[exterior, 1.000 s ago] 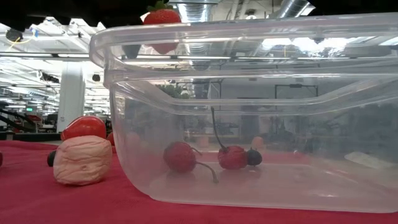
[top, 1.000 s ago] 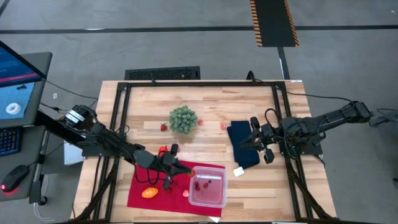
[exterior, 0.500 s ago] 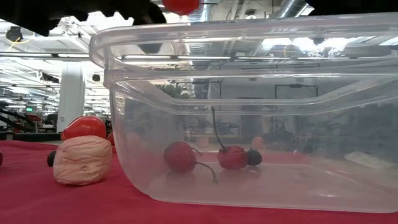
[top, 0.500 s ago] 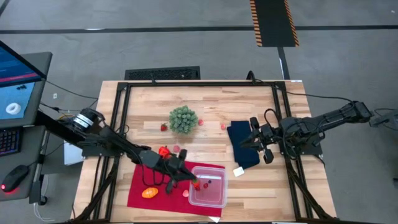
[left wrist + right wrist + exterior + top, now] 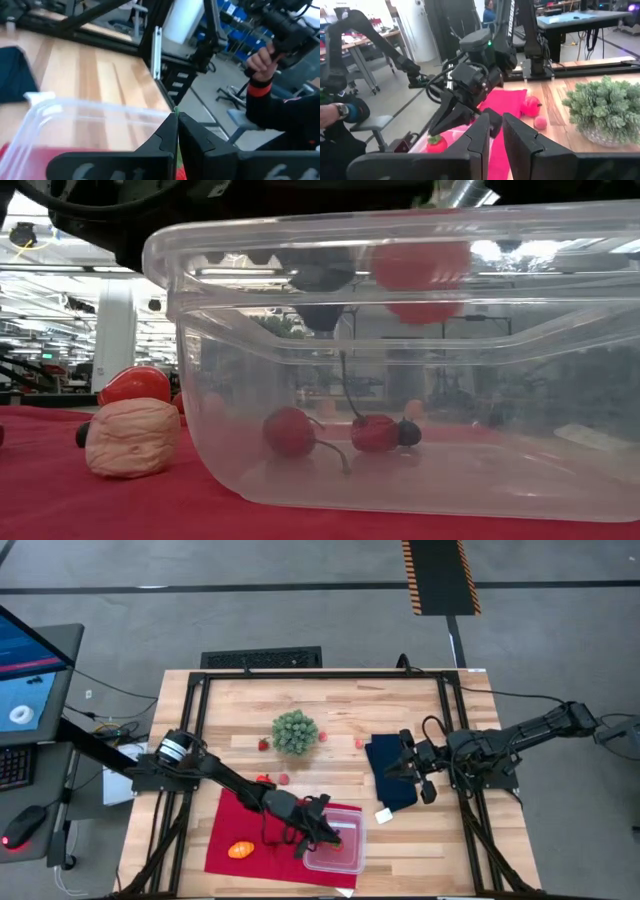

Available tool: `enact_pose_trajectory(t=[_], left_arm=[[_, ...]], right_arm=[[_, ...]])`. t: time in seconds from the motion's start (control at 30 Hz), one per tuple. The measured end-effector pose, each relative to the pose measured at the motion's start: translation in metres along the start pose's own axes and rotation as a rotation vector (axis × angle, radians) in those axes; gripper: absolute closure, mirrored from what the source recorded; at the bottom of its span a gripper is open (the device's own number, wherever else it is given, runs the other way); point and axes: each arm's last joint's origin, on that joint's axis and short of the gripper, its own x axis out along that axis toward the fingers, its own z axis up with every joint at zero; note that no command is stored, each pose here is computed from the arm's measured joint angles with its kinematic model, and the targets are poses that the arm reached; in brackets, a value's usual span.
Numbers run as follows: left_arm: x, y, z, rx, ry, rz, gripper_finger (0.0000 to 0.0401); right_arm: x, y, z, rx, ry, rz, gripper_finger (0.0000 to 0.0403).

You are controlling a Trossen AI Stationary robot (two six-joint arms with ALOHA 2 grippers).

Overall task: Pick and placing Produce into tupperware
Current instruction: Put the bottom strawberry into the transparent bin

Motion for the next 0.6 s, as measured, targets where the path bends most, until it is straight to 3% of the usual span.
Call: enact_pose_trajectory(t=[0.6], left_arm=[[0.005, 0.0013, -0.0038, -0.026, 0.036, -0.006, 0.0401]], right_arm=[[0.0005, 0.0, -0.0001, 0.0, 0.0, 0.0, 0.0326]])
